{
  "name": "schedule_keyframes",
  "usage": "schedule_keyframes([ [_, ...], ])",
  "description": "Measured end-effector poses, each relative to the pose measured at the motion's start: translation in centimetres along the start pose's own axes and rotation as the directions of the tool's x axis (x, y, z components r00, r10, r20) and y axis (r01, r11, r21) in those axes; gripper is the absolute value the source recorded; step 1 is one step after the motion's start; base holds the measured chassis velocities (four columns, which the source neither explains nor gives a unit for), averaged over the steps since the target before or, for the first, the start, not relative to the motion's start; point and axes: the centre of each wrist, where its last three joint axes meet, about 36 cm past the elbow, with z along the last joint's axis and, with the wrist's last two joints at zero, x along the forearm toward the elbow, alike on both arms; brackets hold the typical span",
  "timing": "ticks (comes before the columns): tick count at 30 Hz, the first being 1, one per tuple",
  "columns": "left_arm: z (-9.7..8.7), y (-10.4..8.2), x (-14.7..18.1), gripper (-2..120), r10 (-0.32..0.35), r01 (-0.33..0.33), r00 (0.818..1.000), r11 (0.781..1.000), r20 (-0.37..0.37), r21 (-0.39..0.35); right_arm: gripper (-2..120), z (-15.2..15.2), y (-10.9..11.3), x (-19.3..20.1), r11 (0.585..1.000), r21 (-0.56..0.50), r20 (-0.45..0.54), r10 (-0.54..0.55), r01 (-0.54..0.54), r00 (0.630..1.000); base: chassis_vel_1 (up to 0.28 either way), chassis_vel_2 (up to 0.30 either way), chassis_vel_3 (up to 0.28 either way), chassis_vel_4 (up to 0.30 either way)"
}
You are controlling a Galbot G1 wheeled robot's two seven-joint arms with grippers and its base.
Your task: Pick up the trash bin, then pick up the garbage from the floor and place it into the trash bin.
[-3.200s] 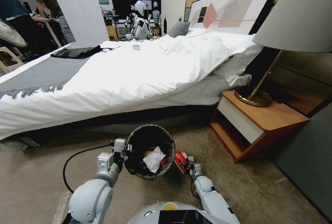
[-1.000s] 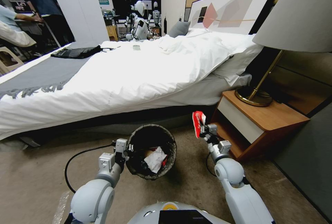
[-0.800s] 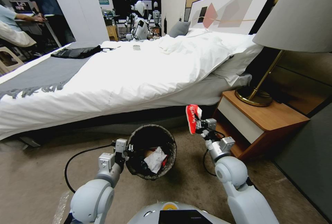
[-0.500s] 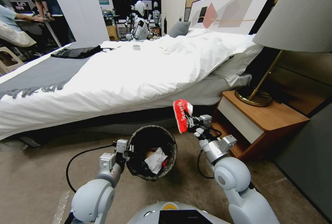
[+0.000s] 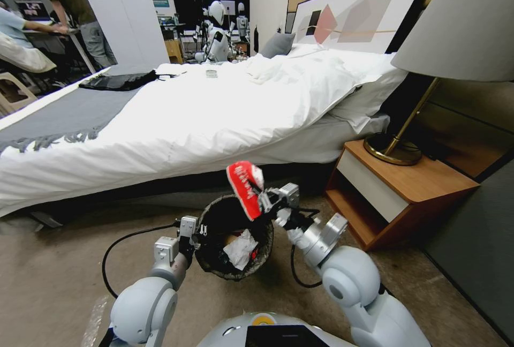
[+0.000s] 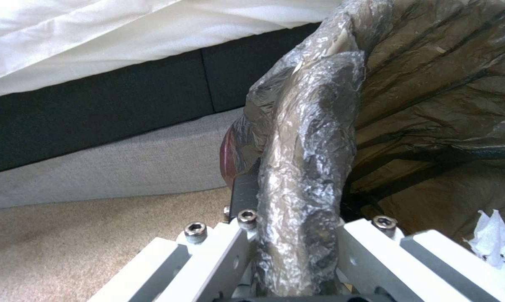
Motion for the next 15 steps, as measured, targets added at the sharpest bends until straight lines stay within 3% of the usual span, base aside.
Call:
schedule_keyframes([
  [15, -0.3, 0.0, 0.2, 1, -0.006, 0.006, 1.0, 1.0, 0.013, 0.001, 1, 2.7, 0.5, 0.0, 1.0, 0.028, -0.116, 0.001, 0.002, 0.993, 0.0, 0.0, 0.0, 0.0],
])
